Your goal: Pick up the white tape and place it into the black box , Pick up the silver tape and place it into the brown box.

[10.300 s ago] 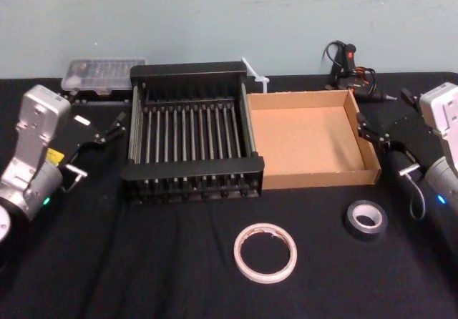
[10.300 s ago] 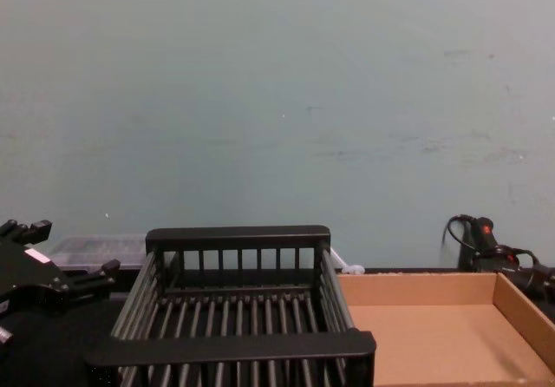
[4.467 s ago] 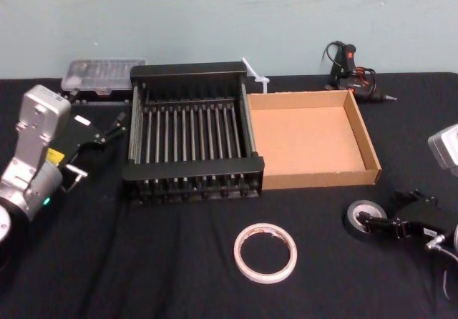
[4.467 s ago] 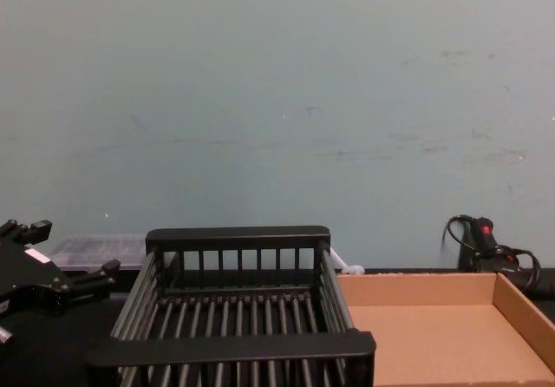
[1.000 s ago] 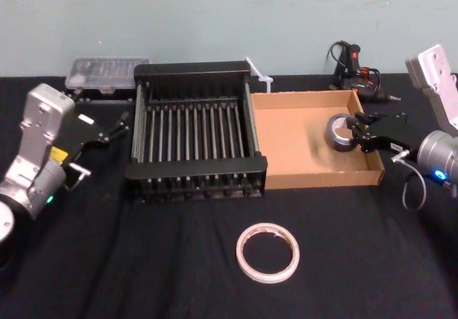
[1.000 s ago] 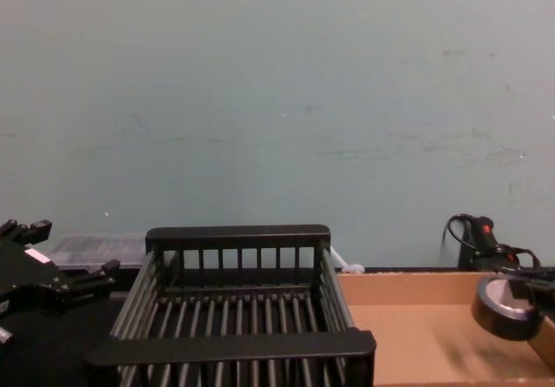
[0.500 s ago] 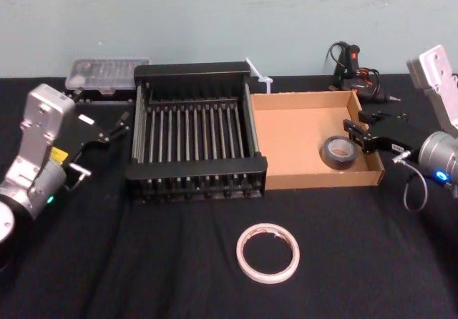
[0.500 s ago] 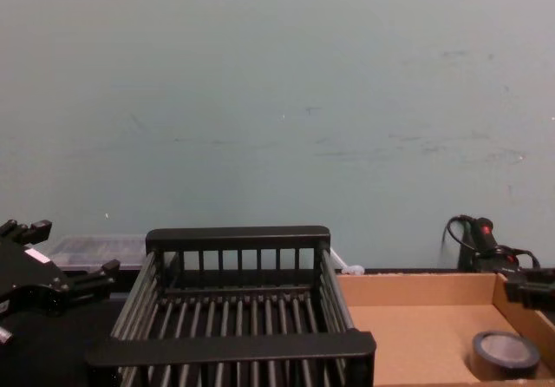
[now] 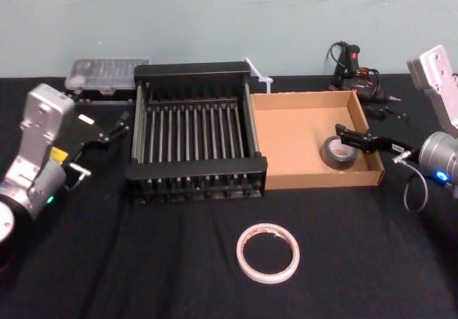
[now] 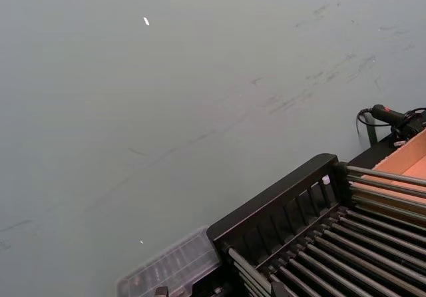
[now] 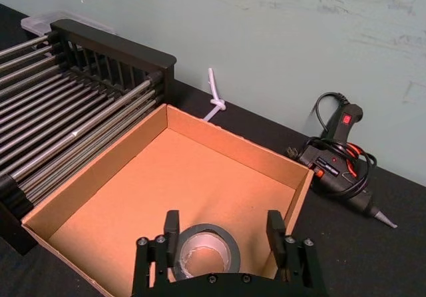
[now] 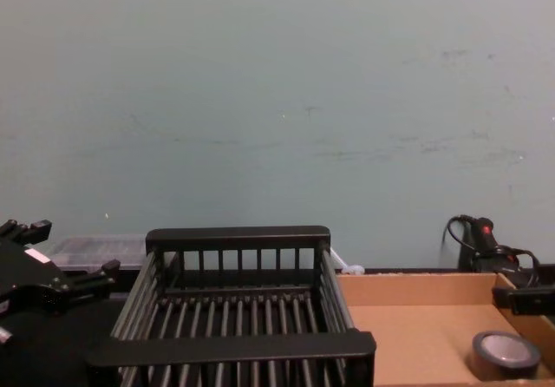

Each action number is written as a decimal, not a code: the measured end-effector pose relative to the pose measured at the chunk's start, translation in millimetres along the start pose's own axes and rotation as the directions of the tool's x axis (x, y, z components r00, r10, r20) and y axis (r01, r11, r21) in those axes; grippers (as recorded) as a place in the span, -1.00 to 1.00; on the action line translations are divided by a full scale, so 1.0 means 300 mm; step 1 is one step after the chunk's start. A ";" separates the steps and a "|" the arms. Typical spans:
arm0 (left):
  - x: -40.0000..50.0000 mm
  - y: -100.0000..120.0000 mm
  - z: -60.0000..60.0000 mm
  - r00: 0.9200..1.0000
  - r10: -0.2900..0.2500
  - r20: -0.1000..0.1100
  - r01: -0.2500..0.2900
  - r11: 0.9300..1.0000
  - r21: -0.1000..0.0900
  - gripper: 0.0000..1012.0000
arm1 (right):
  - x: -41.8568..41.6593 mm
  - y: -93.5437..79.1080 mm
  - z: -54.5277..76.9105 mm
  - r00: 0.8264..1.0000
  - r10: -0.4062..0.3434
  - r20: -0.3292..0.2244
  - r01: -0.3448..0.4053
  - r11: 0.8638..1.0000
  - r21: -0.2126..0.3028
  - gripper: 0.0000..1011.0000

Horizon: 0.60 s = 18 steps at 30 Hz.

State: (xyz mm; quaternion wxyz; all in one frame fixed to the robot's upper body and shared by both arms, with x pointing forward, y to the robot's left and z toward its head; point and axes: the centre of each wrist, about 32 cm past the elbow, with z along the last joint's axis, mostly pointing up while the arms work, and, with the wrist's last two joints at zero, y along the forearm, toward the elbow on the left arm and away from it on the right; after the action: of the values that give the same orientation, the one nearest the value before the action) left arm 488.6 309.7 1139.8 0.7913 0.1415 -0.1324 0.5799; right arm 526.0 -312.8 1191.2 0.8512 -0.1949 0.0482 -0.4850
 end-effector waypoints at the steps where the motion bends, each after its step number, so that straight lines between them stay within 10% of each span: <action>1: 0.000 0.000 0.000 1.000 0.000 0.000 0.000 1.000 0.000 0.98 | 0.000 0.000 0.000 1.000 0.000 0.000 0.000 1.000 0.000 0.65; 7: 0.000 0.000 0.000 1.000 0.000 0.000 0.000 1.000 0.000 0.98 | 0.000 0.000 0.000 1.000 0.000 0.000 0.000 1.000 0.000 0.97; 18: 0.000 0.000 0.000 1.000 0.000 0.000 0.000 1.000 0.000 0.98 | -0.009 -0.047 0.016 1.000 0.014 -0.007 -0.014 1.000 0.003 0.98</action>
State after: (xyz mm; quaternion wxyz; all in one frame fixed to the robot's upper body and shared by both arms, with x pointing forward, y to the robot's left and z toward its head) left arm 488.6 309.7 1139.8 0.7913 0.1415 -0.1325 0.5799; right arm 514.5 -315.8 1200.6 0.8547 -0.1915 0.0521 -0.4797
